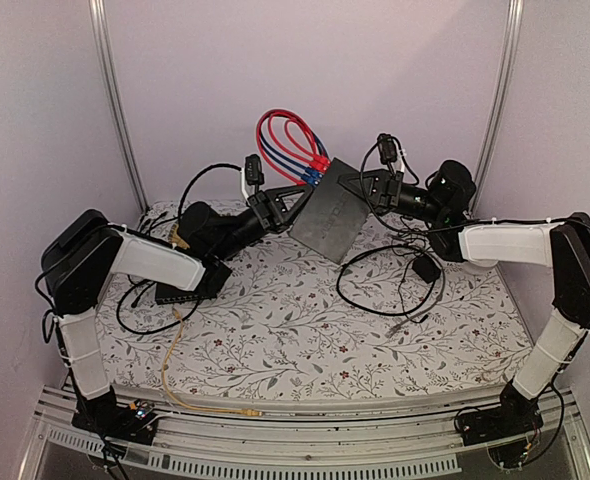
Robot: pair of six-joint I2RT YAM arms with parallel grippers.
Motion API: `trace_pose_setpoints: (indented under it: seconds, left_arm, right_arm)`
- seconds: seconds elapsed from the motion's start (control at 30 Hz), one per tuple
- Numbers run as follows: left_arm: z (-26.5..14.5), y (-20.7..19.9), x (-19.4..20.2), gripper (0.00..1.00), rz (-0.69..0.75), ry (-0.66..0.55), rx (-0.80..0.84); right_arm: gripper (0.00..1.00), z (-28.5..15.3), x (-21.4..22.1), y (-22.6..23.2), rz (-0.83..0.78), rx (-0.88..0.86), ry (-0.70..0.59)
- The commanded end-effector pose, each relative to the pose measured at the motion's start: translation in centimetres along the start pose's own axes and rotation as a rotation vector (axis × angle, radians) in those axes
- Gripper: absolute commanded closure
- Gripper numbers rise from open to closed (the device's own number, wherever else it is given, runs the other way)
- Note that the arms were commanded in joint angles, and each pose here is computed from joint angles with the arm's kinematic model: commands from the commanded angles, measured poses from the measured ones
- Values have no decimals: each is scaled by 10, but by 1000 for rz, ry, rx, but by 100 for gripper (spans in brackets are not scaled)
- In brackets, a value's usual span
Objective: Pull the plug from the switch port
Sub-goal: Pull the connector from the switch port.
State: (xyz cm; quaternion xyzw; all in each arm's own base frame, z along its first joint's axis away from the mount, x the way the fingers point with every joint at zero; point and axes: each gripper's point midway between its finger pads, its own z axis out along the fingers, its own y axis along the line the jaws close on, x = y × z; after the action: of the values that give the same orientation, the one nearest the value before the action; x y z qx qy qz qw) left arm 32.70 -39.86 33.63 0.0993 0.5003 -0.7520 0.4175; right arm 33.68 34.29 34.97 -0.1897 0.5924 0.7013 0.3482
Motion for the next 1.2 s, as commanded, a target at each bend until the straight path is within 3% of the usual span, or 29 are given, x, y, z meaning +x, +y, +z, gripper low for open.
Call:
trace_pose_setpoints:
  seconds: [0.0,0.53,1.17]
  left_arm:
    - [11,-18,10,100,-18,20,70]
    - [9,-14,6,100,-54,-11,29]
    - [-1,-17,-19,100,23,-112,-87]
  right_arm:
    - [98,2,-9,35,-115,-86,-17]
    - [98,2,-7,35,-123,-76,-8]
    - [98,2,-9,36,-133,-66,0]
